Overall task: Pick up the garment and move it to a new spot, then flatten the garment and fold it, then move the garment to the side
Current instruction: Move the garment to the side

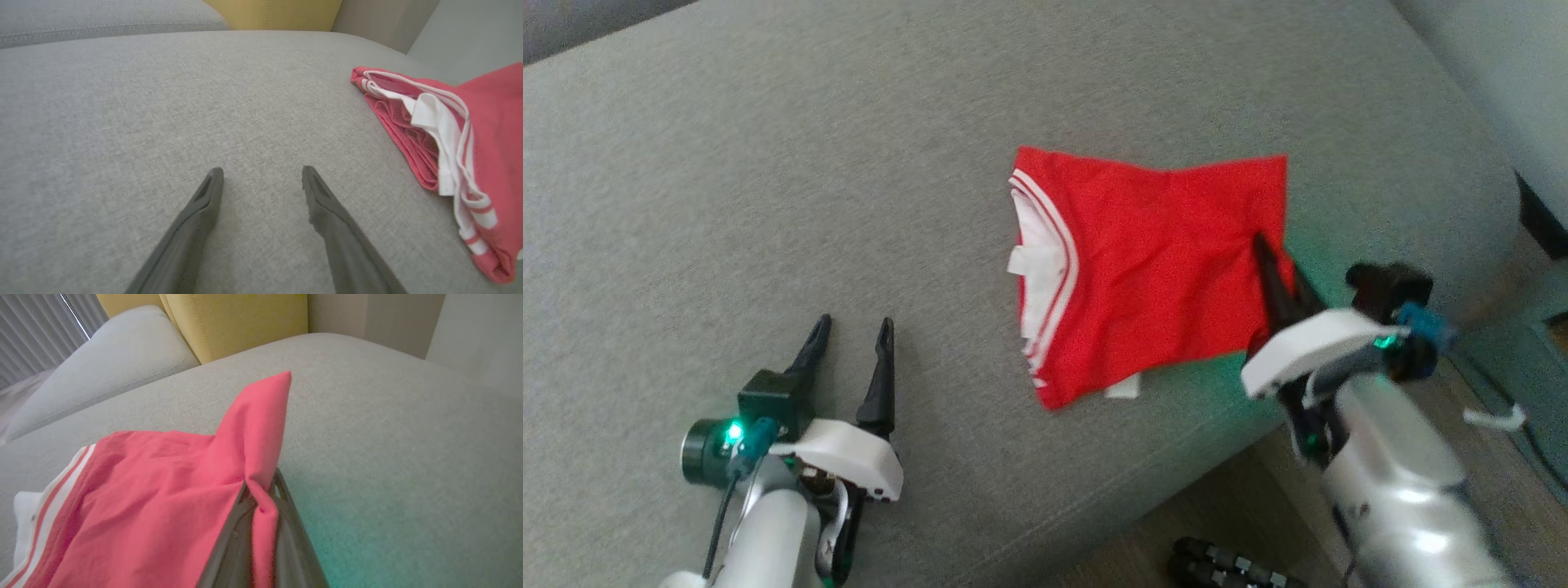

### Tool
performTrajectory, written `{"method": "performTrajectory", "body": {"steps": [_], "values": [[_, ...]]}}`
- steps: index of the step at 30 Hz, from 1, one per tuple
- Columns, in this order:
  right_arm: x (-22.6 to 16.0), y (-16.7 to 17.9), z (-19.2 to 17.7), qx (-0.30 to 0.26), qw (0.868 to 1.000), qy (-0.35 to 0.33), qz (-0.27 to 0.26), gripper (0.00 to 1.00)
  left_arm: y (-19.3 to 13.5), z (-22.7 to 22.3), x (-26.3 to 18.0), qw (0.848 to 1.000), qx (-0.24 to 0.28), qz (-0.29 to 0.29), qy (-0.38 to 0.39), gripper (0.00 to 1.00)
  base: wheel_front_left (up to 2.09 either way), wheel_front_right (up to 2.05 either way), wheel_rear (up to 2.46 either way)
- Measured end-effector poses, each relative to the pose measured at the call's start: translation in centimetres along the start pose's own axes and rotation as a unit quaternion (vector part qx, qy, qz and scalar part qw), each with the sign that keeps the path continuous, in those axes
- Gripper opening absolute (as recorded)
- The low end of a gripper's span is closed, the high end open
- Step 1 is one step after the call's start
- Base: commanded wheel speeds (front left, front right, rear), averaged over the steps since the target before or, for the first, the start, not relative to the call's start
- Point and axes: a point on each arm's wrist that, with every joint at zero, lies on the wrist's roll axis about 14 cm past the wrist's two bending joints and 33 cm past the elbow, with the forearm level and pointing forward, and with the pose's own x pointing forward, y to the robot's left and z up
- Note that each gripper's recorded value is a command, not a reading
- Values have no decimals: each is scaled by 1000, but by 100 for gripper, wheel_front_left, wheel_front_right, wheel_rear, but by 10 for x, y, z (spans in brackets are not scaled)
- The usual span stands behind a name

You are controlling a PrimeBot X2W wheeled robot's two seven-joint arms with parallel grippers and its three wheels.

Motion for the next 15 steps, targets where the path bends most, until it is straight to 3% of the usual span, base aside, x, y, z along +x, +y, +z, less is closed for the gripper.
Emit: {"method": "performTrajectory", "body": {"steps": [7, 15], "values": [[53, -8, 65, -80, 995, -50, -10, 0, 21, 2, -4, 1000, -3, 23, -12, 100, 0, 0, 0], [90, -58, 115, -152, 984, -45, -76, 0, 44, 4, -6, 998, -10, 50, -22, 100, 0, 0, 0]]}}
